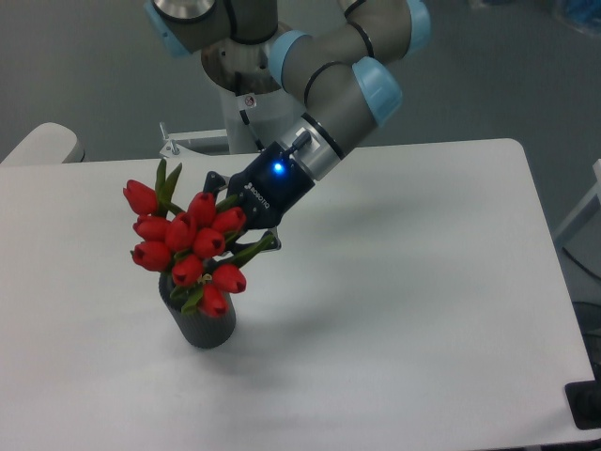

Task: Pick up the flowers from the vase
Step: 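Lift the gripped tulips straight up out of the grey vase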

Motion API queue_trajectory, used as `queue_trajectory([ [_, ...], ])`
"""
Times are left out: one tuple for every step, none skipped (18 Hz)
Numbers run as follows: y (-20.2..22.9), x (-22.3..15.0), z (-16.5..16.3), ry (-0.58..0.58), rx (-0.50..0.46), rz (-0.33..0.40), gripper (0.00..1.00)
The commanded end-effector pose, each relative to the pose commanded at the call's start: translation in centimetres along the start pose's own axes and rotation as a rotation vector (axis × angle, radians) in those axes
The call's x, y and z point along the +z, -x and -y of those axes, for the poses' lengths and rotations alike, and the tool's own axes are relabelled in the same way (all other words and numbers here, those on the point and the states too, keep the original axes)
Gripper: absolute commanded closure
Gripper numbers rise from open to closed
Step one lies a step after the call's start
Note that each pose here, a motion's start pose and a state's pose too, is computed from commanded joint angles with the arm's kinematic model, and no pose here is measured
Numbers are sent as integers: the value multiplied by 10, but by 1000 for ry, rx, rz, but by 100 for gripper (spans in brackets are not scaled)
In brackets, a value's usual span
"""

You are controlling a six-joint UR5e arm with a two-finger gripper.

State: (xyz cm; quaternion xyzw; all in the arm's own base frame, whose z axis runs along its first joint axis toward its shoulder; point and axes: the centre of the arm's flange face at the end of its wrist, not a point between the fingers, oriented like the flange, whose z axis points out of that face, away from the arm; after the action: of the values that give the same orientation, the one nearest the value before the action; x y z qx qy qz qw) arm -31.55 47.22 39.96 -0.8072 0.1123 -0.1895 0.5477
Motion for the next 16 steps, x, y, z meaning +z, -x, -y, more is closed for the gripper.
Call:
queue_trajectory([
  [0,-4,3,-6,-4,6,79],
  [0,-7,5,-9,-10,11,79],
  [0,-8,6,-11,-9,11,79],
  [-1,-9,7,-17,-10,10,79],
  [-1,-10,9,-23,-12,9,79],
  [-2,-12,12,-30,-13,11,79],
  [0,-15,15,-33,-16,15,80],
  [0,-17,19,-35,-20,18,80],
  [0,-18,21,-36,-22,19,81],
  [-1,-19,23,-38,-19,22,81],
  [-1,-21,25,-42,-19,24,81],
  [-3,-23,27,-46,-15,25,81],
  [-3,-26,29,-50,-12,29,81],
  [-3,-28,30,-51,-10,33,81],
  [-4,-29,31,-51,-7,34,81],
  [-5,-30,32,-52,-3,37,81],
])
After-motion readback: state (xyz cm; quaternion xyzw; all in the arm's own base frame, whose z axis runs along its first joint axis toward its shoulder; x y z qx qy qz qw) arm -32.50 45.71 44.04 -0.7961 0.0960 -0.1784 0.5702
